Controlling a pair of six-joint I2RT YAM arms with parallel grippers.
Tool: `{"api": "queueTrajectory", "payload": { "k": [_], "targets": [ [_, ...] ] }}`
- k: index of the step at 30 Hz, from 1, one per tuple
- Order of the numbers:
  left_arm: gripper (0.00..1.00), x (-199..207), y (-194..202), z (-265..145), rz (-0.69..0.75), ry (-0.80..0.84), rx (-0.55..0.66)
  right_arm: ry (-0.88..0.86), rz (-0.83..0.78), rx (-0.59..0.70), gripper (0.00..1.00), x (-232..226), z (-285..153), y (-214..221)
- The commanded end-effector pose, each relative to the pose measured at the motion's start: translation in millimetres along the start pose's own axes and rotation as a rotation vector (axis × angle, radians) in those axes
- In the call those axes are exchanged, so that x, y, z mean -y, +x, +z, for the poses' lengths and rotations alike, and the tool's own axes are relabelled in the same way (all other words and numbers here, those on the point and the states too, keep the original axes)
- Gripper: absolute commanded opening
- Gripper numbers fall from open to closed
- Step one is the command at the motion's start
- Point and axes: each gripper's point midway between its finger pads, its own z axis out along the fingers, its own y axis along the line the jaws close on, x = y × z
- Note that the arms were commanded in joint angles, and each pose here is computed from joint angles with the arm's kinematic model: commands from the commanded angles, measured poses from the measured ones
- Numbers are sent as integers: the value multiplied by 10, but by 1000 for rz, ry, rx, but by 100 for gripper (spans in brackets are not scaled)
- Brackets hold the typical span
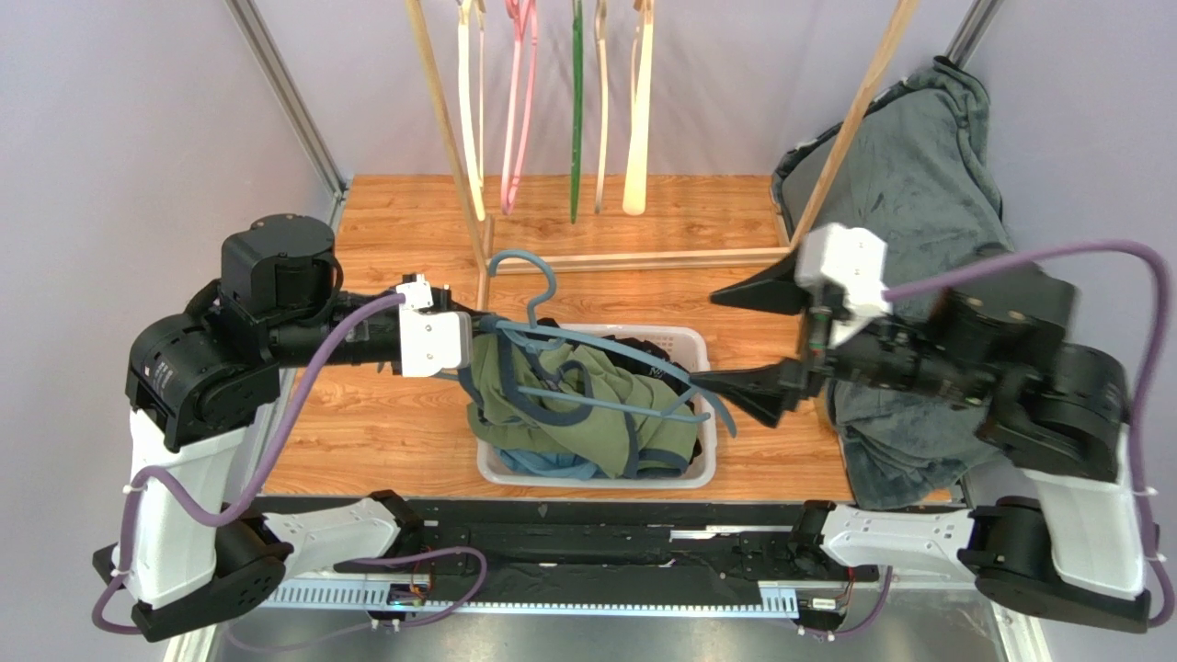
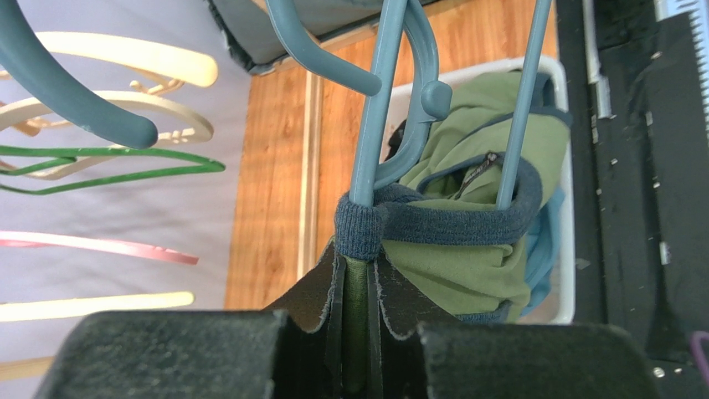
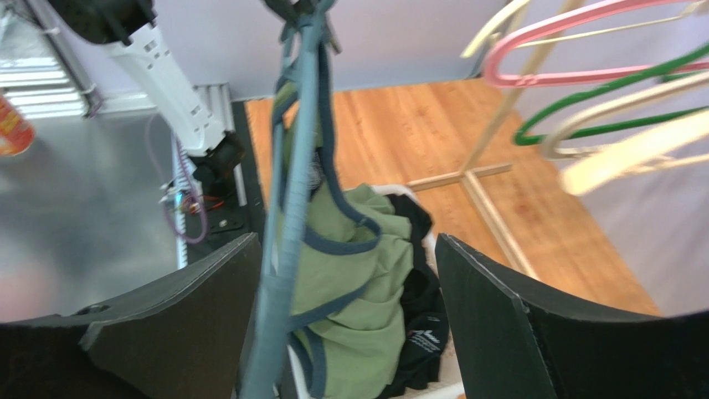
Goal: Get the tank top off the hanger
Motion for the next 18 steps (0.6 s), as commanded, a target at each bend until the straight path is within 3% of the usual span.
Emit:
{"api": "queueTrajectory", "payload": {
  "k": [1, 11, 14, 17, 18],
  "targets": [
    [0, -222, 6, -15, 103, -89, -34, -165, 74, -68, 82, -268, 254, 155],
    [0, -403, -73, -112, 184, -184, -44, -208, 146, -153, 75, -348, 398, 336],
    [0, -393, -115, -138, 196, -187, -31, -200, 155, -172, 63, -333, 443, 381],
    [0, -380, -180, -168, 210, -190, -10, -198, 172, -200, 40, -325, 501, 436],
    [0, -379, -215, -197, 218, -196, -2, -200, 178, -209, 26, -331, 519, 456]
  ]
}}
